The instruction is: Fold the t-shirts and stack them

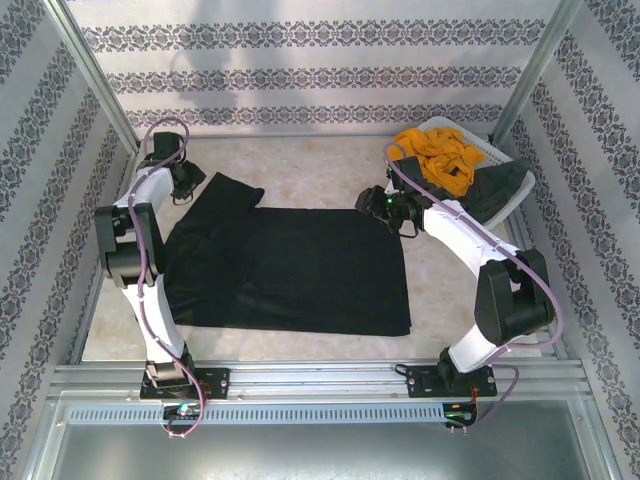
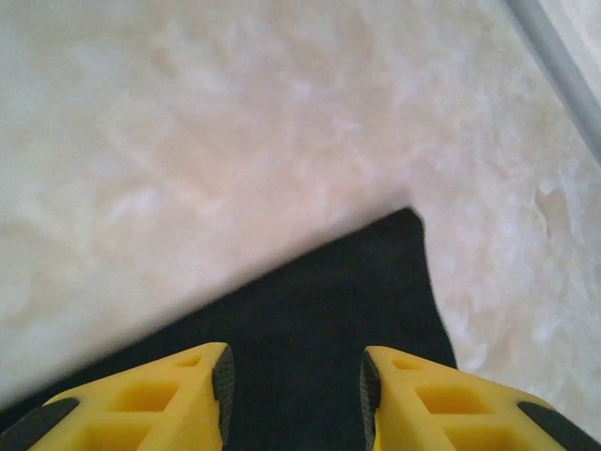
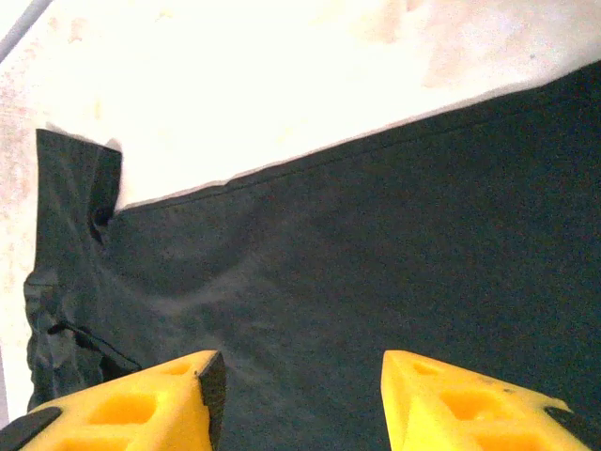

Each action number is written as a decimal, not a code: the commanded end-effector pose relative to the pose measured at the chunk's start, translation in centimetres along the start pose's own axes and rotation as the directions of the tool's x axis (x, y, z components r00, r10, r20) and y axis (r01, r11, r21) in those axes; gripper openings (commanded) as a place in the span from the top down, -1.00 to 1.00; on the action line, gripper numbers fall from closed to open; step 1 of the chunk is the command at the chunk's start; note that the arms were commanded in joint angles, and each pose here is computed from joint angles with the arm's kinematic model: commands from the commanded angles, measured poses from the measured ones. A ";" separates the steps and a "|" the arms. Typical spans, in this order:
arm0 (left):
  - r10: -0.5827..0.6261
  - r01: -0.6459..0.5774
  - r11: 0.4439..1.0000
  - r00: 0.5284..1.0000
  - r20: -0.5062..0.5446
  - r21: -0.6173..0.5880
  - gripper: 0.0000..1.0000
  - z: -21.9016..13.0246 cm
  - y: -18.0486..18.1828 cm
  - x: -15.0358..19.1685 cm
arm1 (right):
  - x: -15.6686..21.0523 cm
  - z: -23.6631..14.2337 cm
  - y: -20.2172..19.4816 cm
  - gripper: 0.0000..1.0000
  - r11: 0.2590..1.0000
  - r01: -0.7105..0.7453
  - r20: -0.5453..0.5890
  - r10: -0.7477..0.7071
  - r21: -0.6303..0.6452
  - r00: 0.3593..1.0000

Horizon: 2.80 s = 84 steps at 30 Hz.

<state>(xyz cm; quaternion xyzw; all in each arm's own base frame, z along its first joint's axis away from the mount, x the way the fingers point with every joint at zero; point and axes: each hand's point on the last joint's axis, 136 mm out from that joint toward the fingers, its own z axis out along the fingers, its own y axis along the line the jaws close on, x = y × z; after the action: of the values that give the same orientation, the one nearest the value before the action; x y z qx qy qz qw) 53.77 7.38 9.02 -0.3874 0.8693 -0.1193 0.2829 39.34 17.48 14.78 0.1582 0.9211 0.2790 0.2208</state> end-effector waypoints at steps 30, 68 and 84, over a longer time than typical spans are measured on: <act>0.269 -0.336 0.887 0.934 -0.237 -0.317 -0.09 9.1 -0.7 4.1 | -0.5 -1.1 -1.8 0.02 0.998 -0.063 0.017 0.064 -0.009 0.998; 0.153 -0.165 0.978 0.983 -0.100 -0.125 1.00 2.7 -0.9 -2.2 | -6.7 10.3 -10.8 0.15 0.829 -0.114 0.097 0.072 0.547 0.993; 0.156 -0.163 0.984 0.983 -0.096 -0.069 1.00 0.9 -3.4 -1.5 | -4.0 11.8 -13.3 0.33 0.751 -0.097 -0.032 0.155 0.653 0.987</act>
<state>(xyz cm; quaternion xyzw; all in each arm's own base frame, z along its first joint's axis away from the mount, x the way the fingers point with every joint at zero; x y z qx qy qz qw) 56.86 7.02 7.45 -0.3257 0.9192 -0.0667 0.2110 50.10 10.33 3.66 0.2782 0.9423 -0.0045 0.1863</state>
